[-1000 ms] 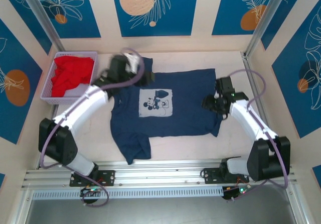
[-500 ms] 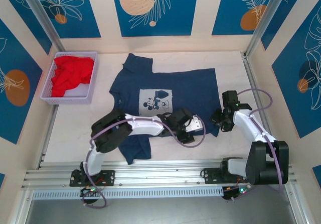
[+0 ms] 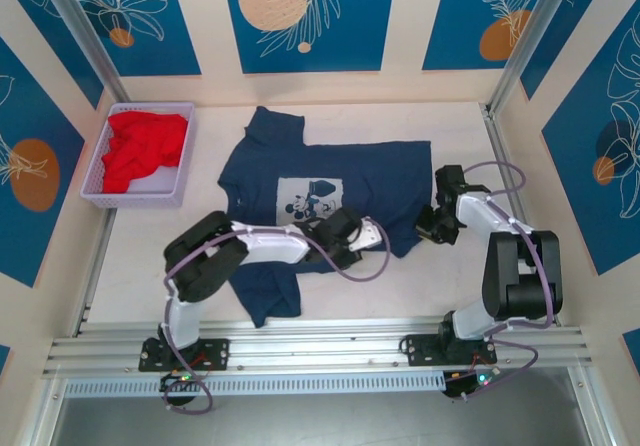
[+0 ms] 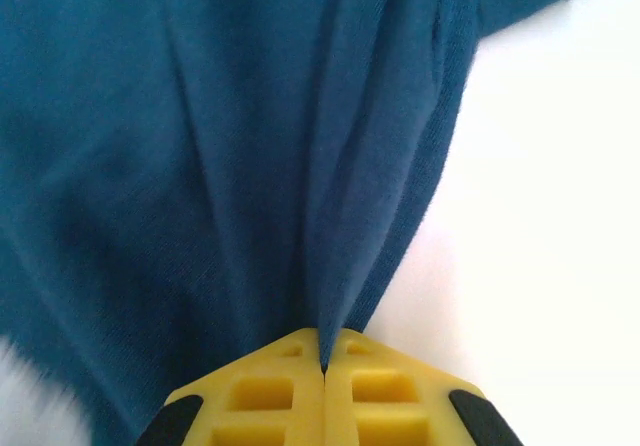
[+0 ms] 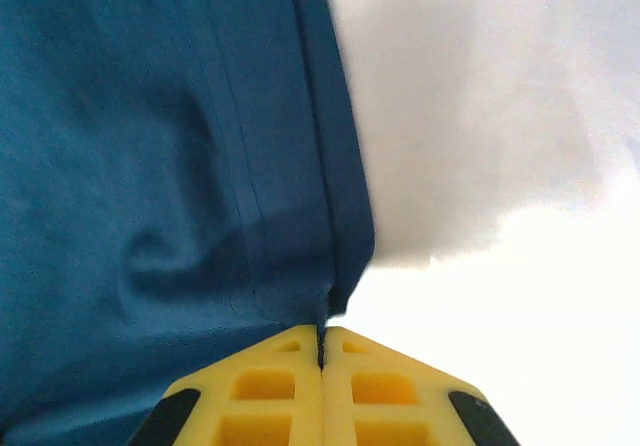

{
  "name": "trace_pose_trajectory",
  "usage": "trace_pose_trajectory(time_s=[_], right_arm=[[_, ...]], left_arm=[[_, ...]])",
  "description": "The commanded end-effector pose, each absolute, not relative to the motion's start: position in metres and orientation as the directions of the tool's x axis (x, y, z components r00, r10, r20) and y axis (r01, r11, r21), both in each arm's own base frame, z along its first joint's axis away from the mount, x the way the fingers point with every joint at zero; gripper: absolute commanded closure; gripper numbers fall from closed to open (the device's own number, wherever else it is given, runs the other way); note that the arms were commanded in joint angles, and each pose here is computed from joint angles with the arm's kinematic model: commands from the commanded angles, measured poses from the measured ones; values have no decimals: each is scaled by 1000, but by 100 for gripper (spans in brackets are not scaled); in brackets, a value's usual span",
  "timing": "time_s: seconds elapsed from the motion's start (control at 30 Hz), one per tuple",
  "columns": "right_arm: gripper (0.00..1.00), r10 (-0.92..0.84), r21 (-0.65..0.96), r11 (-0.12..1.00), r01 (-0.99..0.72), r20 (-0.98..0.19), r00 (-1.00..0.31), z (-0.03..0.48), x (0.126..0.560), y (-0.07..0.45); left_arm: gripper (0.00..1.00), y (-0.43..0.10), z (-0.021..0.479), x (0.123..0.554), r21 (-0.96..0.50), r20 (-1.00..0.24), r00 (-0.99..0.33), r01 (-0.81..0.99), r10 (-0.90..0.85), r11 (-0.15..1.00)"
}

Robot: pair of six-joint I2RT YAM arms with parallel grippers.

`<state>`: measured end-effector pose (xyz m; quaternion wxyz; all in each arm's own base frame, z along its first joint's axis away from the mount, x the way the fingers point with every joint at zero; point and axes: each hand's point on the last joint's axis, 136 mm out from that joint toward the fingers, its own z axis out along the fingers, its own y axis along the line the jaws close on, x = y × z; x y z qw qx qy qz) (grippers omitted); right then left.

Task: Fold the inside-out t-shirt

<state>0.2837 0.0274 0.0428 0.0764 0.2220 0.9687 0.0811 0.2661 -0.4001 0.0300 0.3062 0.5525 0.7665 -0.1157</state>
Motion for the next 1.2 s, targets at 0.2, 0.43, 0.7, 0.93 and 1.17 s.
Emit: trace_pose_trajectory(time_s=[0.2, 0.43, 0.7, 0.93, 1.17], right_arm=[[92, 292, 122, 953, 278, -123, -948, 59, 314, 44], [60, 197, 242, 957, 162, -130, -972, 80, 283, 103], [41, 155, 245, 959, 143, -33, -987, 49, 224, 142], [40, 164, 42, 986, 164, -8, -986, 24, 219, 121], [71, 253, 23, 967, 252, -34, -967, 40, 216, 80]], left_arm=[[100, -354, 49, 254, -80, -612, -404, 887, 680, 455], [100, -365, 50, 250, -147, -621, -431, 885, 655, 442], [100, -367, 45, 247, -168, -611, -439, 885, 659, 434], [100, -368, 48, 247, -173, -616, -438, 886, 654, 430], [100, -362, 56, 247, -170, -626, -442, 881, 642, 440]])
